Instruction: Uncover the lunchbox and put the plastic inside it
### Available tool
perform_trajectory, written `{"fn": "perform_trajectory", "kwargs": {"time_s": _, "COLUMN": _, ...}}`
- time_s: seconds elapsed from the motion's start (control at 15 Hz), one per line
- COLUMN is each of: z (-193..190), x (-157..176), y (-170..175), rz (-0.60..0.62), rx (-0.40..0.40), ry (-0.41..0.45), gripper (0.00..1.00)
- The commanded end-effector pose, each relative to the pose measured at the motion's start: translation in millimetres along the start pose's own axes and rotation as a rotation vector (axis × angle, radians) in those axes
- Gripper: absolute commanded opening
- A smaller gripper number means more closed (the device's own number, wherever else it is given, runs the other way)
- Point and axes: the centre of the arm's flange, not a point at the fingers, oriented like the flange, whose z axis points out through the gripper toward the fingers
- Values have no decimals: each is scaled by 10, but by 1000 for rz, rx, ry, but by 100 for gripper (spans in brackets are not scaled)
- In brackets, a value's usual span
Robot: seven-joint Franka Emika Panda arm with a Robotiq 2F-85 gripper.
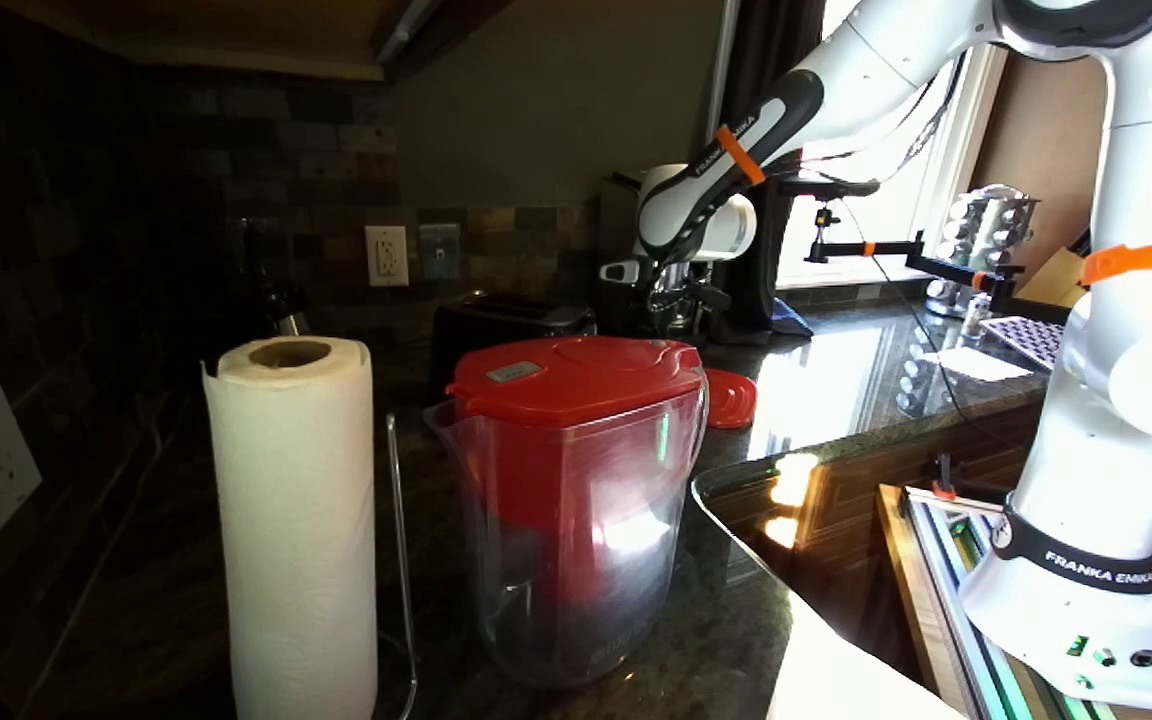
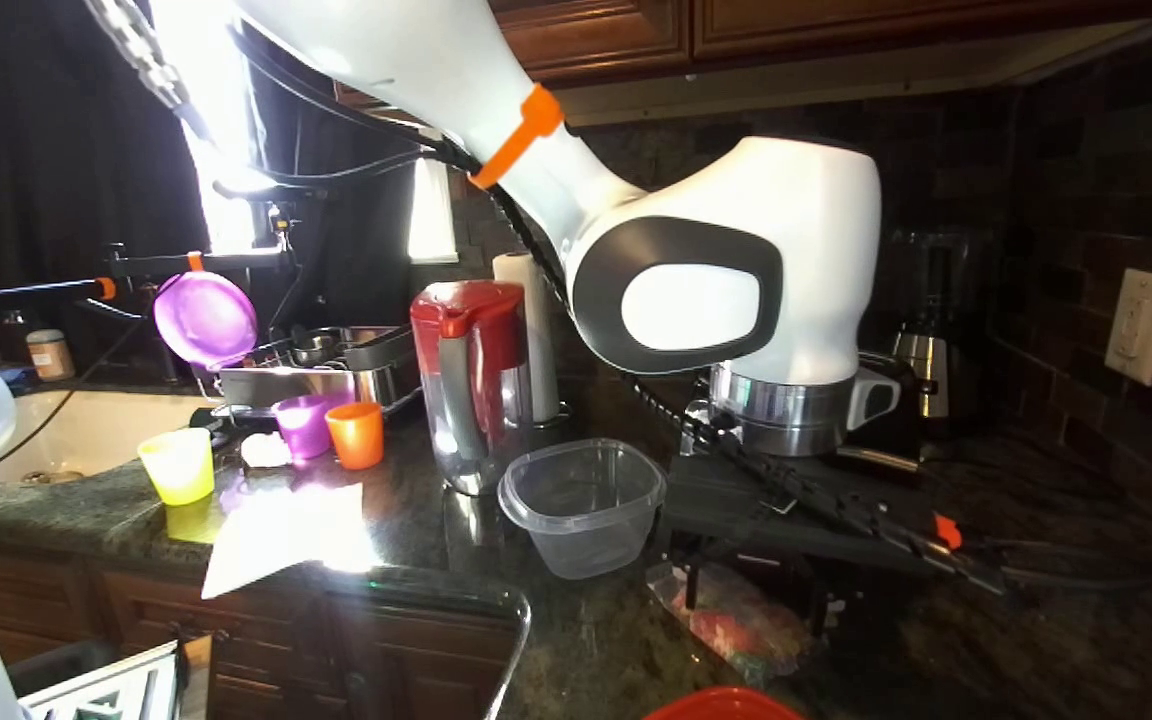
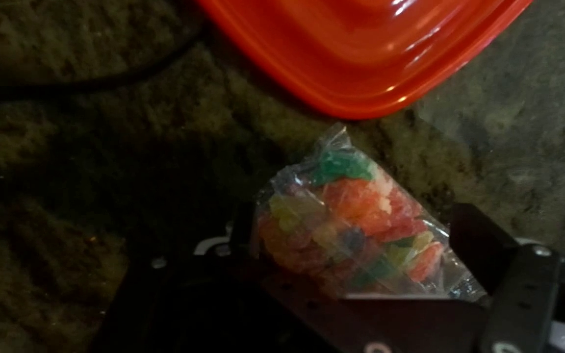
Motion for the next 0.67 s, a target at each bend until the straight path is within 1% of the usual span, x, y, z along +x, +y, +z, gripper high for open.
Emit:
{"fn": "perform_trajectory", "kwargs": {"time_s": 0.0, "z": 57, "x": -23, "y": -41, "rz": -71, "rx": -7, "ry": 36, "gripper": 100}}
{"fn": "perform_trajectory", "kwargs": {"time_s": 0.27, "z": 115, "x": 5, "y": -41, "rz": -107, "rx": 5, "ry": 72, "gripper": 100}}
{"fn": "perform_trajectory", "kwargs": {"time_s": 0.47, "z": 178, "x": 8, "y": -40, "rz": -122, "rx": 14, "ry": 81, "gripper": 100}}
{"fn": "perform_trajectory", "kwargs": {"time_s": 0.53, "z": 200, "x": 9, "y": -41, "rz": -129, "rx": 17, "ry": 81, "gripper": 99}}
{"fn": "perform_trajectory", "kwargs": {"time_s": 0.6, "z": 225, "x": 13, "y": -39, "rz": -134, "rx": 16, "ry": 83, "gripper": 96}}
